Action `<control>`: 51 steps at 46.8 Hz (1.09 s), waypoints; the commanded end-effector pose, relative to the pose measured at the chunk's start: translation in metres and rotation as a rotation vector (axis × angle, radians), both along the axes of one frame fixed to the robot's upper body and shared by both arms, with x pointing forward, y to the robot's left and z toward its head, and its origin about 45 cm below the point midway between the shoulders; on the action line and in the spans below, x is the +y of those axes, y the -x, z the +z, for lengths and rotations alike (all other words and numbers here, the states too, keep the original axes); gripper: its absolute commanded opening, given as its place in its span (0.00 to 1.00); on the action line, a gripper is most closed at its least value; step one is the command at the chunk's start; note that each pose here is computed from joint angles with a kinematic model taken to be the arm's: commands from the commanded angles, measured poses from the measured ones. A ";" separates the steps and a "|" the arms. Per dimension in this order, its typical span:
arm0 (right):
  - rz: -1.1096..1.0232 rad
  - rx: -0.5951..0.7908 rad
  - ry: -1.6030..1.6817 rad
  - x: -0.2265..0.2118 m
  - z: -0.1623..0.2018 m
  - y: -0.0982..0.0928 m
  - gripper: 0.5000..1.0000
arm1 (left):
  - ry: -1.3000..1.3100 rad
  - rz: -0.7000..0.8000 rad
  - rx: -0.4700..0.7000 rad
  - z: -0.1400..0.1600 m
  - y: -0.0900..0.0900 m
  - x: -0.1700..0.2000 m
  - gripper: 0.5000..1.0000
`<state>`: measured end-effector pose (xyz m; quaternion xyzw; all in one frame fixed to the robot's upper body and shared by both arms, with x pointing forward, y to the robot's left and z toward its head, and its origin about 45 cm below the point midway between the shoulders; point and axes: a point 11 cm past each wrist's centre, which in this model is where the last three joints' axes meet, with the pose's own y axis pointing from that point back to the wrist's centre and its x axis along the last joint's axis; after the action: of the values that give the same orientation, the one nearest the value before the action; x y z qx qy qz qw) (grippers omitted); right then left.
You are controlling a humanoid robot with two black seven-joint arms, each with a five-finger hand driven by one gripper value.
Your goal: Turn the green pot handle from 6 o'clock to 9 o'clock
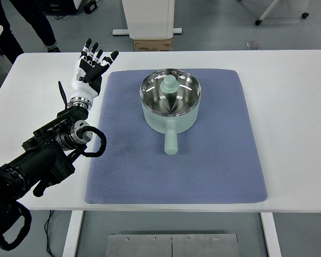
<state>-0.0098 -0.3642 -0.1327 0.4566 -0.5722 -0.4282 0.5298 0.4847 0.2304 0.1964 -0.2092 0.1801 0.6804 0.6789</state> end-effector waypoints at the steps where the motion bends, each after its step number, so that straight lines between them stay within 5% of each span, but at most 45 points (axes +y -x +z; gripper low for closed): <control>1: 0.000 0.000 0.000 0.000 0.000 0.000 1.00 | 0.003 0.003 0.001 -0.001 0.000 0.000 1.00; 51: 0.000 0.000 0.000 0.000 0.000 0.000 1.00 | -0.137 -0.041 -0.095 0.032 -0.011 0.010 1.00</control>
<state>-0.0098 -0.3642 -0.1327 0.4566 -0.5722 -0.4283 0.5298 0.4950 0.2422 0.2238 -0.2029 0.1253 0.6729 0.7003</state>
